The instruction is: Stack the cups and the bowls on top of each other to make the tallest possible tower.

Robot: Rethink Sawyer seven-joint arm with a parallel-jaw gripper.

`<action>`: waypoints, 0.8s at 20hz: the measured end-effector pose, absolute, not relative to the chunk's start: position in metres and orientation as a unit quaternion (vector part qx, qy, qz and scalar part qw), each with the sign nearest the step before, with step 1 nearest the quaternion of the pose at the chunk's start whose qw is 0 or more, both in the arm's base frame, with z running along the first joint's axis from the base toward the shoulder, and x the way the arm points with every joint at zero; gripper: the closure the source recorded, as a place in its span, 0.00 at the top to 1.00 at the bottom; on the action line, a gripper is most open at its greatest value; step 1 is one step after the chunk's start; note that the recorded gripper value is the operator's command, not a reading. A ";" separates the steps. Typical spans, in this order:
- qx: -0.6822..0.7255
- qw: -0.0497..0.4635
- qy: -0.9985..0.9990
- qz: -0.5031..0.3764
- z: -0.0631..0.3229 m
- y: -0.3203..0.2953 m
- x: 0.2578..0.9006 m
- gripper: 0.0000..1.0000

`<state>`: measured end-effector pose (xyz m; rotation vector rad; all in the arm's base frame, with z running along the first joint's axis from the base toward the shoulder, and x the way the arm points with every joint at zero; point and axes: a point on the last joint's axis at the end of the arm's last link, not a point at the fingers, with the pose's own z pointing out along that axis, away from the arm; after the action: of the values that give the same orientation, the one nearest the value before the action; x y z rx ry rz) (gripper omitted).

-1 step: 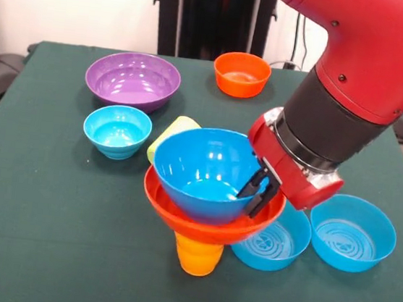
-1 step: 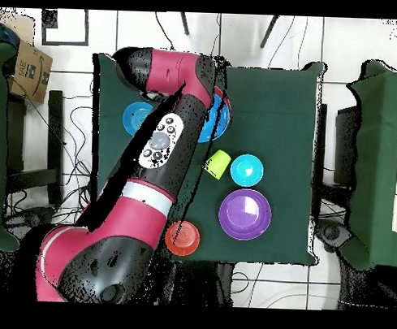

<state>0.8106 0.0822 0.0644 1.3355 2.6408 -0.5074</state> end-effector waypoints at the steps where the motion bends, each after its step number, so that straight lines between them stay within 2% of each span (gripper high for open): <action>1: 0.442 0.070 0.878 -0.168 0.064 0.083 0.811 0.00; 16: 0.433 0.063 0.884 -0.164 0.066 0.095 0.823 0.00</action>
<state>0.8234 0.0949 0.0665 1.3071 2.6717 -0.4945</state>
